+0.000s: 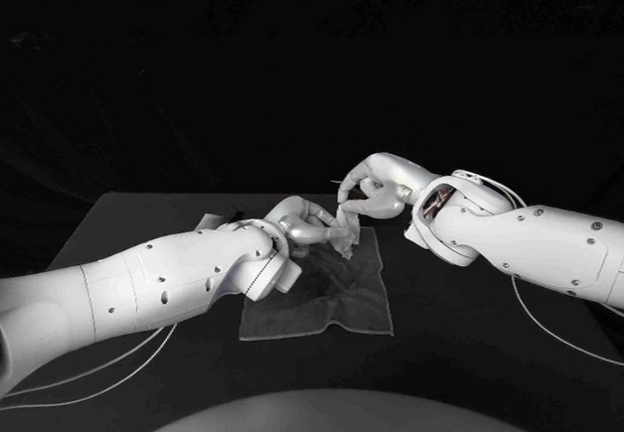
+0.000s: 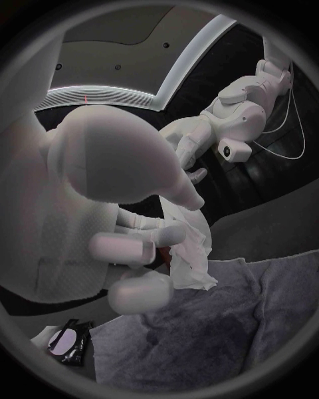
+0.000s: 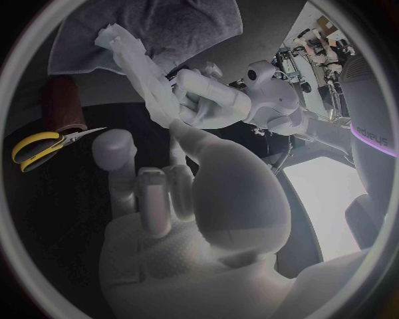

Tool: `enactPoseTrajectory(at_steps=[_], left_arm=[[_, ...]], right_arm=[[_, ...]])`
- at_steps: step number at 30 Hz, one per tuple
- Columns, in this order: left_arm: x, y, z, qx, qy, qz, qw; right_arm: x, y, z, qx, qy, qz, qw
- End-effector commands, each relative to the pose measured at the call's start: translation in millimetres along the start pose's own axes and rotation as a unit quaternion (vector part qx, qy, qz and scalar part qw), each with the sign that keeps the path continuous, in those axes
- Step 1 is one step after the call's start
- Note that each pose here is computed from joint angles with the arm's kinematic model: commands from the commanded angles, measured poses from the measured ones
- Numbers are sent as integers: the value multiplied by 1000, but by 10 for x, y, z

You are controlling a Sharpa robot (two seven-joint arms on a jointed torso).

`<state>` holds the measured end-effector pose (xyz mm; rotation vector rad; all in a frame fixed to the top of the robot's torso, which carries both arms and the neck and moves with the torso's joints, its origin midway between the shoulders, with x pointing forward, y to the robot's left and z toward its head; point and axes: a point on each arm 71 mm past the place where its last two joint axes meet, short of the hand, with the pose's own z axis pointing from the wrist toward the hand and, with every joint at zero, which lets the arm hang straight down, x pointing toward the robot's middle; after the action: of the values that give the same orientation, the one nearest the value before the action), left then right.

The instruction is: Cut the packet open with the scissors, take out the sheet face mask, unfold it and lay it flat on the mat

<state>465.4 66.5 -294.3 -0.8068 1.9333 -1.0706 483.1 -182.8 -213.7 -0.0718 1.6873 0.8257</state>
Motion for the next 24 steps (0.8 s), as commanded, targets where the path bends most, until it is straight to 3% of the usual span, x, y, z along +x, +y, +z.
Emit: enactPoseTrajectory(at_steps=[1, 14, 24], left_arm=[[25, -6, 16, -6, 8, -10, 1000], [52, -61, 23, 14, -4, -32, 999], [25, -53, 33, 10, -22, -44, 999]], right_arm=[[-7, 13, 4, 0, -4, 0, 1000], [-2, 15, 8, 0, -2, 0, 1000], [4, 29, 10, -1, -1, 1, 1000]])
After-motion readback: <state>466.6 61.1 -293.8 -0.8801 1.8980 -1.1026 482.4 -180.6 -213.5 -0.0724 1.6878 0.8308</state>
